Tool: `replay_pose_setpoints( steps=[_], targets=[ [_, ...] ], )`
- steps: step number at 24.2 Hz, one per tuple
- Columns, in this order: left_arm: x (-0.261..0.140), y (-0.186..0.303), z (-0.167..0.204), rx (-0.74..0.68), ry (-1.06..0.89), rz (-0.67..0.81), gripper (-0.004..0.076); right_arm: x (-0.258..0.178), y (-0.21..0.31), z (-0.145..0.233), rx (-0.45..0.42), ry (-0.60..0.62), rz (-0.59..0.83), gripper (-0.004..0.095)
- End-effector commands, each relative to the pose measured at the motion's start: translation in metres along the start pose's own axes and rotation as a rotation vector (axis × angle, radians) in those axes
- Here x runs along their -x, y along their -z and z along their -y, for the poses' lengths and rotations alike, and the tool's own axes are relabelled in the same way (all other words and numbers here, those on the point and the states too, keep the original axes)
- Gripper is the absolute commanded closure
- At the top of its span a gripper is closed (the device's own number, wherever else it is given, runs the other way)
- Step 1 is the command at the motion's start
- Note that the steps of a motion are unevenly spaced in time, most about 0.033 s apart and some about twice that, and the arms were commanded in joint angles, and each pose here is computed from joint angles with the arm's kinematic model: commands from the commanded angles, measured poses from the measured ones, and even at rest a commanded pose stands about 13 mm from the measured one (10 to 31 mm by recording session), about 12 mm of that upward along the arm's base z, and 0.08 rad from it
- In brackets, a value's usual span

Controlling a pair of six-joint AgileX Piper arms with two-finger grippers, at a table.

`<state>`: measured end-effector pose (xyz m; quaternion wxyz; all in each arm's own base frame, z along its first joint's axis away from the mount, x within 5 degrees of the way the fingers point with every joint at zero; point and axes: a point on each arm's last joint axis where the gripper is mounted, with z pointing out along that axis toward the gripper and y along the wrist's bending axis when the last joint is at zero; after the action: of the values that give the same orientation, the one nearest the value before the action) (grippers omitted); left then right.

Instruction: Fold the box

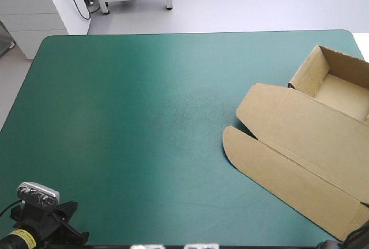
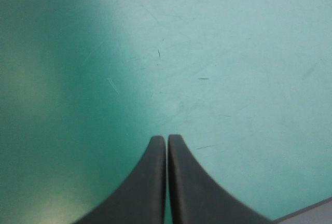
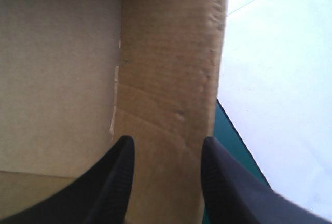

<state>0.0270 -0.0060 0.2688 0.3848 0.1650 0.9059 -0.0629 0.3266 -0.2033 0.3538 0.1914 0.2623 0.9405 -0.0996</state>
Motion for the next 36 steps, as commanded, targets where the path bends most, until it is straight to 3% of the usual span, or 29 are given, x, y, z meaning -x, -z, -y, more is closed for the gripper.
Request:
replay_pose_setpoints(
  steps=[1,7,13,19,25,27,36],
  targets=[
    [0.012,0.004,0.001,-0.015,0.008,0.082,0.0731,-0.001,0.036,0.006,-0.001,-0.015,0.091,0.0473],
    [0.011,0.003,0.001,-0.013,0.008,0.076,0.0731,-0.008,0.064,0.005,0.028,0.005,0.154,0.0477],
    [0.015,0.003,0.001,-0.012,-0.058,0.118,0.0731,-0.039,0.103,-0.009,0.198,0.067,0.214,0.0596],
    [0.014,0.003,0.001,-0.011,-0.076,0.118,0.0731,-0.120,0.132,-0.022,0.356,0.107,0.241,0.0791],
    [0.013,0.003,0.001,-0.007,-0.078,0.100,0.0731,-0.225,0.150,-0.051,0.472,0.330,0.333,0.0810],
    [0.013,0.003,0.001,-0.007,-0.078,0.100,0.0731,-0.256,0.148,-0.049,0.485,0.384,0.358,0.0810],
    [0.013,0.003,0.001,-0.007,-0.071,0.100,0.0731,-0.320,0.110,-0.040,0.470,0.421,0.384,0.0813]
  ],
)
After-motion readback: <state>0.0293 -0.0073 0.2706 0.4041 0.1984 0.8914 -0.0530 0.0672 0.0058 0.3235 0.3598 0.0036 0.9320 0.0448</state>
